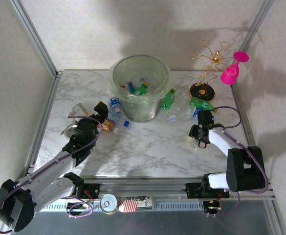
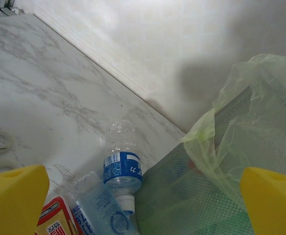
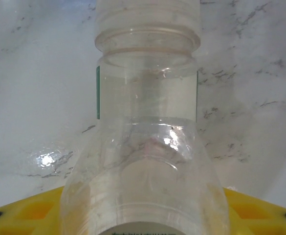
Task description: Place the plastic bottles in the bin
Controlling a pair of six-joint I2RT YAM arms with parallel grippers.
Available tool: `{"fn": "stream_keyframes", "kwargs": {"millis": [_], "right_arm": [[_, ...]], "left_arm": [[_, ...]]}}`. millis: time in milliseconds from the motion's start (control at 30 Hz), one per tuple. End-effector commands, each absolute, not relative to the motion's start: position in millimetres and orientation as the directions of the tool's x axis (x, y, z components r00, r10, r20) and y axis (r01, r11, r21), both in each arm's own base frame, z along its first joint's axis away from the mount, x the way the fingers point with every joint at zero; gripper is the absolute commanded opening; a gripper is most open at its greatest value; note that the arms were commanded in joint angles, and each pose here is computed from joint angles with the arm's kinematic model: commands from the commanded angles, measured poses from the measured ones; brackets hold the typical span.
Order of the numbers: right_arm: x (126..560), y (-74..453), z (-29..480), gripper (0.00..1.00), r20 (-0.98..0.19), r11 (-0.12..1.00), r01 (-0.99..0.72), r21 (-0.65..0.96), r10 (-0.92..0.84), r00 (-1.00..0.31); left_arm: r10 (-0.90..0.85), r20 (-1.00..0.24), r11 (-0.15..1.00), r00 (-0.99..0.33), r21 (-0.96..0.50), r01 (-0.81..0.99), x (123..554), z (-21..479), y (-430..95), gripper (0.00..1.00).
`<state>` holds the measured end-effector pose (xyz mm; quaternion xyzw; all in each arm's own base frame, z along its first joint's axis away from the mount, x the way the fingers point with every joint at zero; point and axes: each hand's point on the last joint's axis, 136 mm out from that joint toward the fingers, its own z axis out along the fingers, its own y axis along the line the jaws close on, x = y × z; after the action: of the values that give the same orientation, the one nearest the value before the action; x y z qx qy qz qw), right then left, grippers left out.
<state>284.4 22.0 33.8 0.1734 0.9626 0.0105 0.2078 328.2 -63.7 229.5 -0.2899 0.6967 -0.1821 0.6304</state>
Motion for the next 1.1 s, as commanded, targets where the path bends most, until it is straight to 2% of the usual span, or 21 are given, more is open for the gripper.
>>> {"fn": "stream_keyframes", "kwargs": {"millis": [0, 133, 300, 467, 667, 800, 933, 1067], "right_arm": [[287.2, 26.1, 43.1, 0.5, -0.42, 0.947, 0.303, 0.105, 0.319, -0.85], [301.2, 43.9, 74.6, 0.48, -0.483, 0.948, 0.23, 0.218, 0.31, -0.819], [321.5, 90.9, 146.8, 0.46, -0.61, 0.894, -0.025, 0.447, 0.284, -0.74], [339.9, 121.3, 229.8, 0.44, -0.724, 0.809, -0.249, 0.533, 0.283, -0.629], [359.3, 152.3, 337.9, 0.44, -0.823, 0.676, -0.499, 0.542, 0.307, -0.478], [365.0, 185.8, 397.1, 0.44, -0.887, 0.614, -0.642, 0.459, 0.278, -0.368], [378.0, 222.4, 424.2, 0.44, -0.914, 0.59, -0.699, 0.404, 0.242, -0.324], [400.6, 256.3, 420.8, 0.44, -0.919, 0.587, -0.708, 0.392, 0.21, -0.335]], "left_arm": [[-0.661, -0.75, 0.742, -0.002, -0.653, -0.152, 331.1, 246.9, -62.4, 1.0], [-0.664, -0.748, 0.739, -0.001, -0.656, -0.153, 331.1, 246.5, -62.1, 1.0], [-0.667, -0.745, 0.735, -0.003, -0.658, -0.16, 329.5, 242.4, -60.7, 1.0], [-0.668, -0.744, 0.735, -0.015, -0.658, -0.165, 325.5, 236.1, -59.2, 1.0], [-0.654, -0.755, 0.748, -0.037, -0.639, -0.18, 318.7, 229.6, -55.4, 1.0], [-0.641, -0.766, 0.759, -0.051, -0.622, -0.191, 313.2, 224.8, -51.9, 1.0], [-0.638, -0.768, 0.761, -0.058, -0.618, -0.197, 310.5, 222.3, -49.6, 1.0], [-0.649, -0.757, 0.755, -0.072, -0.629, -0.186, 308.8, 219.6, -51.8, 1.0]]}}
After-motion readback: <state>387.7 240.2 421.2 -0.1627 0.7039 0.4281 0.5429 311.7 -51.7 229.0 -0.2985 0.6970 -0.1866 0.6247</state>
